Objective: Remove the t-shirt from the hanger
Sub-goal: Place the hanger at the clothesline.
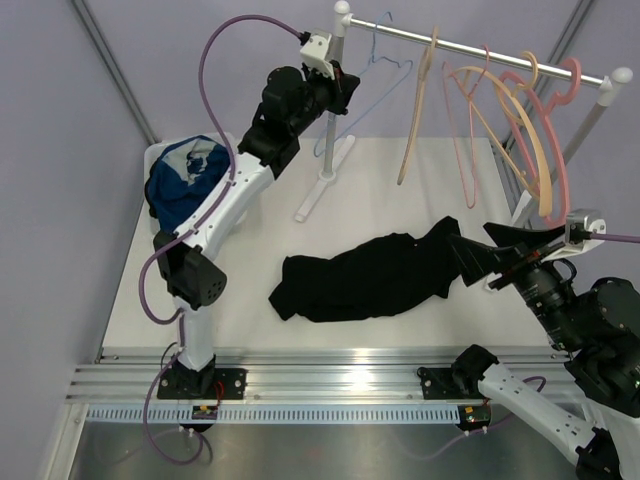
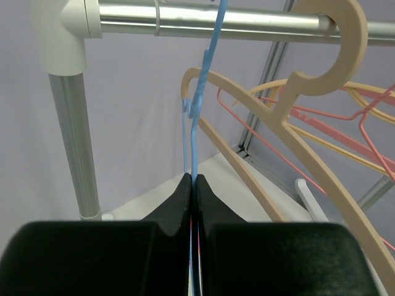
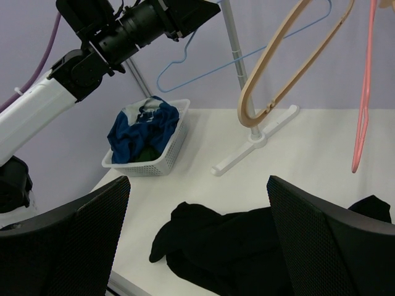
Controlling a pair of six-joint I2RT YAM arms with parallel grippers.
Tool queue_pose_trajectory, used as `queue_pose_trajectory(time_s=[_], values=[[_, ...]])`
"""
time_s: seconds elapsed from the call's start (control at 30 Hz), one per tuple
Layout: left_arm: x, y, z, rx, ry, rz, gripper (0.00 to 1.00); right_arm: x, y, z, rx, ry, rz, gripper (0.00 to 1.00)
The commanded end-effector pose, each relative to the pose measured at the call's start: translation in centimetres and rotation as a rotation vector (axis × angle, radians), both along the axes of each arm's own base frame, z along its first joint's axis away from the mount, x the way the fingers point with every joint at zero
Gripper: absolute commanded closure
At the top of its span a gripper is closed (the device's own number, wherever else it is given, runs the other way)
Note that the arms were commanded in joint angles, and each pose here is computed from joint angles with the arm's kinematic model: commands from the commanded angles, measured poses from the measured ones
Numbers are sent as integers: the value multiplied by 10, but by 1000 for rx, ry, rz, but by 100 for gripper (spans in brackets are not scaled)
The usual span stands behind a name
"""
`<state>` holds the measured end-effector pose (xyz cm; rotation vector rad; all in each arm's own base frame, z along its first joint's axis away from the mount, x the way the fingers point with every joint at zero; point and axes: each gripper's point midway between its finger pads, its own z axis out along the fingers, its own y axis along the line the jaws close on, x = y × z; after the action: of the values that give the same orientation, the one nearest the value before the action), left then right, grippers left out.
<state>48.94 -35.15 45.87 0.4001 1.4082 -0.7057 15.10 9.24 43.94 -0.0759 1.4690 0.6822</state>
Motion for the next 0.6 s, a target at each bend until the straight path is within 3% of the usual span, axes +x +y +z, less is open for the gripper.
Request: queue_pose_trajectory(time_s=[0.0,0.3,0.4,0.43,0.47,0.53,0.57], values=[[-1,4,55,-96,-148,22,100,-3,1,9,29,-29,15,0],[13,-1,19,-81,-93,37,100,-8,-3,9,34,-39,13,1],[14,1,6,-60,-82,44,92,-9,-5,9,37,-45,10,1],[13,2,6,-49,-88,45,89,-10,-6,10,37,-48,10,0],[13,4,0,-36,-79,44,77,-9,-5,9,35,-47,10,1],[10,8,-1,-13,-90,44,64,-10,-5,10,32,-49,15,1],[5,12,0,-3,-94,46,45,-11,-5,9,29,-46,18,0]])
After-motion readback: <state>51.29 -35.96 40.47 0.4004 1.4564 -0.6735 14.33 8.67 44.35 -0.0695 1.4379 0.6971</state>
